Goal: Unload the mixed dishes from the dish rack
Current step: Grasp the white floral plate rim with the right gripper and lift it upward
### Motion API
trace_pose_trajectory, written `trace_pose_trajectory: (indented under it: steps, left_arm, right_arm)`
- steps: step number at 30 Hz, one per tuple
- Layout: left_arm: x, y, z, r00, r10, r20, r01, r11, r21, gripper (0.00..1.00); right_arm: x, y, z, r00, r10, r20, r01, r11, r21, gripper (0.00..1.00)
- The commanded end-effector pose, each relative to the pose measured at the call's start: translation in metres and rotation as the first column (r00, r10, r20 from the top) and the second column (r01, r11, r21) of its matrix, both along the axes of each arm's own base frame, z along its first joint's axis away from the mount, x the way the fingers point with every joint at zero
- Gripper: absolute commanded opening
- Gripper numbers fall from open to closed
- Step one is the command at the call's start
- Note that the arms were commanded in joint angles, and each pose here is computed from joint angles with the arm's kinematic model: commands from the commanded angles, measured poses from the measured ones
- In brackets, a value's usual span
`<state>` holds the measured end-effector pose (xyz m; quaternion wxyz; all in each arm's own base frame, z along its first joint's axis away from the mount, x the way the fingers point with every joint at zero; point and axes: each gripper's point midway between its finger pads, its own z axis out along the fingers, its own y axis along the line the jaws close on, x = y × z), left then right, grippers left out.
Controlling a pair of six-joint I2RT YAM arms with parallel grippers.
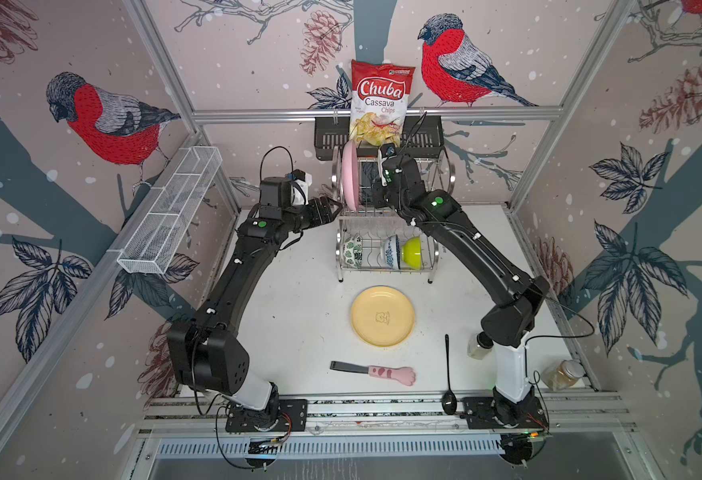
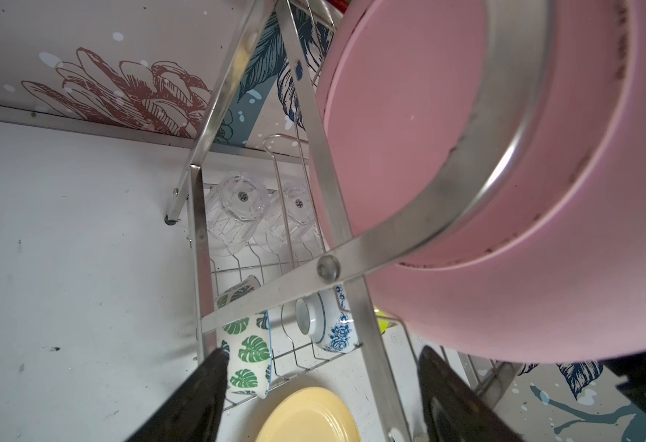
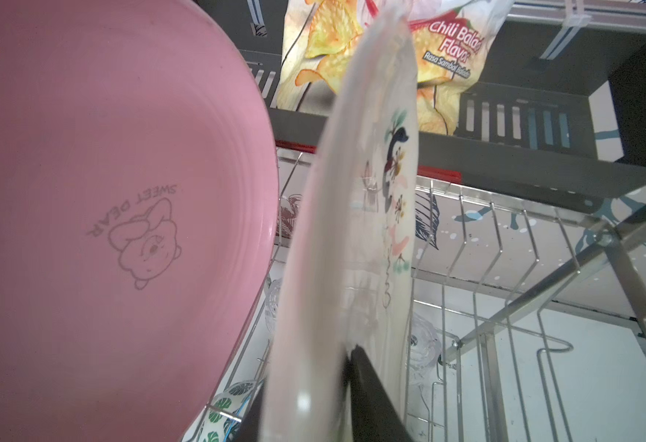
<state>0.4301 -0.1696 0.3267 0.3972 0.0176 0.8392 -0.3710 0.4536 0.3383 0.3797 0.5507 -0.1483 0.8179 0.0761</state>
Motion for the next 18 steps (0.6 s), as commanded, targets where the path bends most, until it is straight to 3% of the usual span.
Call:
trace_pose_trajectory:
  steps: [1, 9, 18]
  left_arm:
    - [0.002, -0.005, 0.009, 0.999, -0.026, 0.040, 0.027, 1.000, -0.011, 0.76]
    - [-0.002, -0.008, 0.005, 0.999, -0.034, 0.021, 0.034, 0.999, 0.001, 0.76]
    - [-0.009, -0.003, 0.005, 0.999, -0.024, 0.022, 0.023, 1.000, 0.019, 0.76]
  right_arm:
    - [0.002, -0.006, 0.000, 0.999, -0.040, -0.010, 0.041, 0.998, 0.048, 0.22]
    - [-0.004, -0.006, 0.002, 0.999, -0.029, -0.022, 0.031, 0.996, 0.089, 0.07]
    - [-0.012, -0.012, 0.039, 0.999, -0.004, 0.036, -0.002, 0.983, 0.184, 0.01]
